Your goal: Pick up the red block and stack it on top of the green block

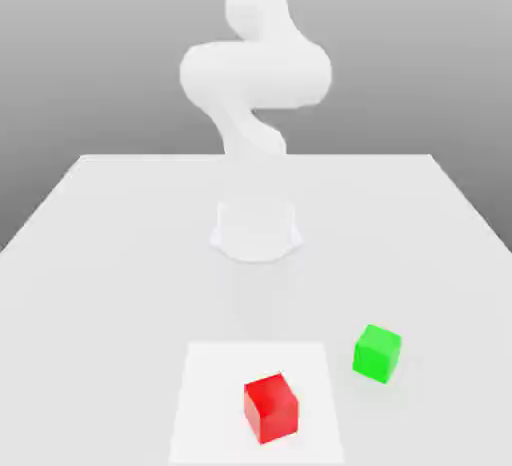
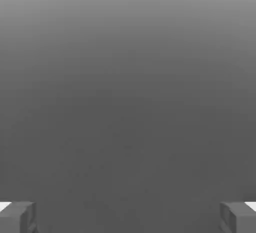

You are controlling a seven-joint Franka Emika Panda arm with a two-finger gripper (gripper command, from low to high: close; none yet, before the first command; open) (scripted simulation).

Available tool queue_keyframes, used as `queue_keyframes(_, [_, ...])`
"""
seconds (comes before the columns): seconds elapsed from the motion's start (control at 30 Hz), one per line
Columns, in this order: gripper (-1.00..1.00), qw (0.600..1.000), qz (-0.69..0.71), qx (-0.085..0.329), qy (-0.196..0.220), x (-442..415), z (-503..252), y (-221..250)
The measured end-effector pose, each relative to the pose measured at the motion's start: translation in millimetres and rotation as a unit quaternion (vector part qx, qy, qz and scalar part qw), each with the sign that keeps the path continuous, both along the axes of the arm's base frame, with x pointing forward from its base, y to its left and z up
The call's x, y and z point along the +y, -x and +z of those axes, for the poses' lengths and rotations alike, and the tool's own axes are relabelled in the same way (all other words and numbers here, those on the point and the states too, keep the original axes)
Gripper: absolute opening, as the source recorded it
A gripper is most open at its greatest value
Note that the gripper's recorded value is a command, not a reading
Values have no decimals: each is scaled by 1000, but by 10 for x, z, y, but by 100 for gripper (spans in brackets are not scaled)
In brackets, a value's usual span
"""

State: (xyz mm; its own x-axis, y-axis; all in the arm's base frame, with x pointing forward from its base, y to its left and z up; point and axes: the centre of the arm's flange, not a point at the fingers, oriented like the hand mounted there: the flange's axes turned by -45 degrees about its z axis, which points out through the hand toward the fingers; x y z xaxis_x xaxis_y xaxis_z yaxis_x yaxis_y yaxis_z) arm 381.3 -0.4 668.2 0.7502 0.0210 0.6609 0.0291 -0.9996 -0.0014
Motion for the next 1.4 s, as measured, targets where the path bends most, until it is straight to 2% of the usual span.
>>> queue_keyframes(0.17, [0, 996, 40, 79, 12, 36, -960, -560])
queue_keyframes(0.37, [0, 981, 86, 169, 29, 114, -2172, -910])
queue_keyframes(0.57, [0, 956, 130, 257, 50, 182, -3394, -930])
queue_keyframes(0.77, [0, 924, 169, 336, 73, 187, -4512, -675])
queue_keyframes(0.93, [0, 920, 173, 345, 76, 183, -5140, -638])
queue_keyframes(0.97, [-100, 920, 173, 345, 76, 182, -5211, -632])
queue_keyframes(1.2, [-100, 919, 173, 345, 76, 183, -5205, -632])
queue_keyframes(1.4, [-100, 916, 192, 344, 81, 295, -4598, -583])
